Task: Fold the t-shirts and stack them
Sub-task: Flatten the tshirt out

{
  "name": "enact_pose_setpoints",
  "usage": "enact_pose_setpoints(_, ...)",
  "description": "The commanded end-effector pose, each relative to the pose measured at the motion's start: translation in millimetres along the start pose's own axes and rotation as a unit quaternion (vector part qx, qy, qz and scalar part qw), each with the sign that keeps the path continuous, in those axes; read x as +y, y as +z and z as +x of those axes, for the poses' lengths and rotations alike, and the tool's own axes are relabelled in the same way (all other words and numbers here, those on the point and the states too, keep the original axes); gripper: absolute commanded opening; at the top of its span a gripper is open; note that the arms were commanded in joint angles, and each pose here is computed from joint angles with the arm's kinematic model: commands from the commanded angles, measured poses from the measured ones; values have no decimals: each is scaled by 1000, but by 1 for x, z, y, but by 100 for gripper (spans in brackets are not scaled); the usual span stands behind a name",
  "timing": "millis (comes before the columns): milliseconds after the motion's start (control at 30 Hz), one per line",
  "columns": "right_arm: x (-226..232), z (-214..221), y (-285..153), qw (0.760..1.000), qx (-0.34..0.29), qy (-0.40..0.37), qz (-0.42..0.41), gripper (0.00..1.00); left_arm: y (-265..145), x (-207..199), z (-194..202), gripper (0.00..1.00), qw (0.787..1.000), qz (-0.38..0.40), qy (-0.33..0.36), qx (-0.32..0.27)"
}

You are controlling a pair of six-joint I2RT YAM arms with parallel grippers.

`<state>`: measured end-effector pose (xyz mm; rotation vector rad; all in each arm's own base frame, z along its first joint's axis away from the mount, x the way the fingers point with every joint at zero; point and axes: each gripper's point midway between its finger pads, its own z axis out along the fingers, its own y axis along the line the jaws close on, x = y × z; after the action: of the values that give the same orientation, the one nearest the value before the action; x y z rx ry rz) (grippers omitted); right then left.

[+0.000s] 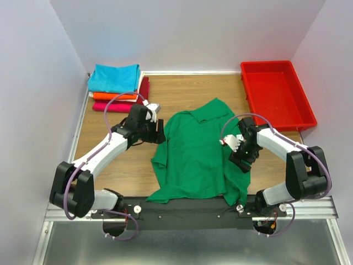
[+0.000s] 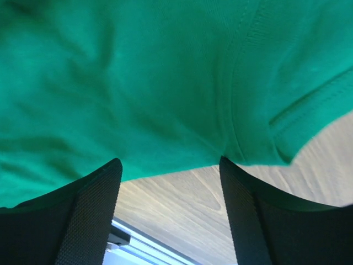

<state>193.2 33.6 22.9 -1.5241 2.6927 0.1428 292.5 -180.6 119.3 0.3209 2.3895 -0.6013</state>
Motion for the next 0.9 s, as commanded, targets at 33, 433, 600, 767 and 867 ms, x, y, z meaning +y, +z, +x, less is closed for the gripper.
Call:
enact_pose_setpoints(33,-11,6,15,999,13,19,26,74,7,-14,38,68,998,3,-9,66)
enact_pose_setpoints(433,-29,18,31,996,42,50,59,36,25,13,77,68,983,-105,-10,147)
enact_pose_setpoints(600,-37,24,30,995,39,63,62,35,40,20,86,64,978,-121,-13,167)
enact_pose_setpoints(767,-38,30,31,995,37,66,59,35,41,15,84,60,982,-103,-15,158)
enact_pose_setpoints(867,-40,34,32,995,37,69,59,35,43,12,90,48,983,-83,-20,164)
